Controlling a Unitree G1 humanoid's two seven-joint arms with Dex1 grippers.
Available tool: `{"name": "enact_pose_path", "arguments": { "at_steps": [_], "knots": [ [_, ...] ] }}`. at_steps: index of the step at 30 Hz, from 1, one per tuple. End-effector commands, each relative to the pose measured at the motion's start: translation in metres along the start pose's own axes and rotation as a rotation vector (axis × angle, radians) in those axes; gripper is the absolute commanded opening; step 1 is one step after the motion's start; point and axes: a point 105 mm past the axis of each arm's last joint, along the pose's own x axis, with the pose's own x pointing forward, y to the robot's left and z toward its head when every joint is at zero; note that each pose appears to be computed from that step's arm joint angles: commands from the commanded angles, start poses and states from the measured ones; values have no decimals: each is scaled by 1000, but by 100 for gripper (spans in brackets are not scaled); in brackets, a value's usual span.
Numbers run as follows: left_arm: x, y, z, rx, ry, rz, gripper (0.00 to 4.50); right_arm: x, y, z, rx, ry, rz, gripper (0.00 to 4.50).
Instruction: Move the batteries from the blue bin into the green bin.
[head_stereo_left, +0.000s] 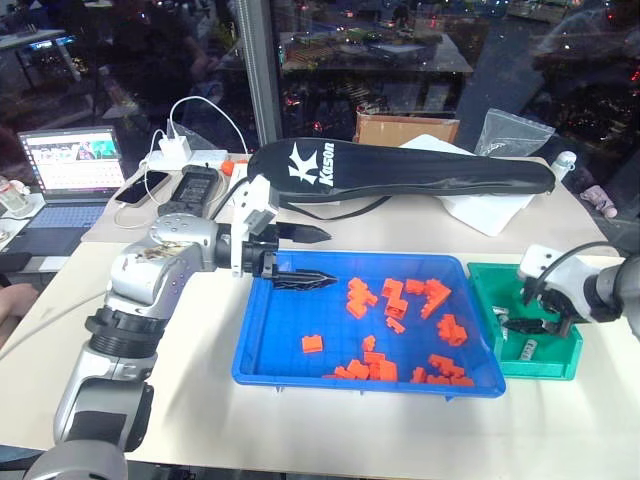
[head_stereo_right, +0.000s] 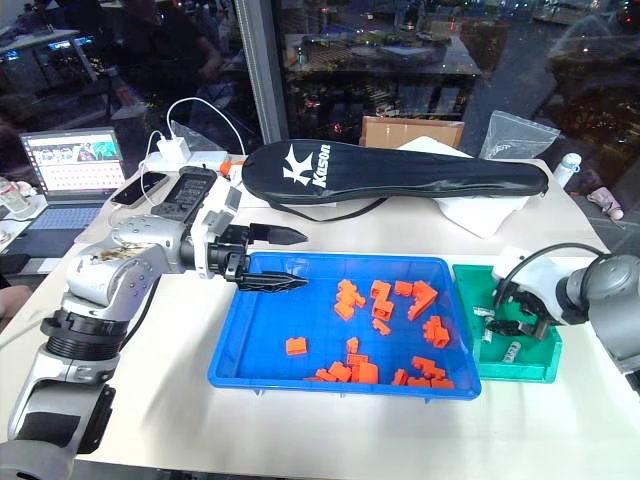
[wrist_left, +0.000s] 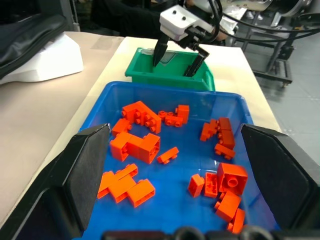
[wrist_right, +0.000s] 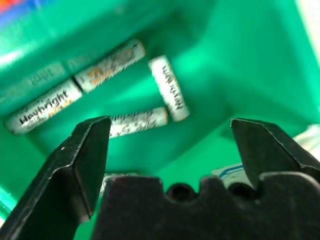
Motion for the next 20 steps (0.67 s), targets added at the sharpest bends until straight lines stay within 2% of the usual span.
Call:
{"name": "enact_pose_path", "arguments": {
  "at_steps": [1,5,9,14,20],
  "knots": [
    [-22,10,14,38,-47,138,450,-50,-16,40,86,-256,-40,443],
    [-45,29,15,63,-73,353,450,-84,-19,59,183,-579,-58,443],
    [-64,35,8,63,-80,485,450,-89,-11,55,254,-764,-149,443],
    [-79,30,-23,-26,-13,548,450,-53,30,48,276,-768,-133,443],
    [-77,32,-47,-99,27,550,450,-35,31,38,319,-700,-181,443]
  ]
}}
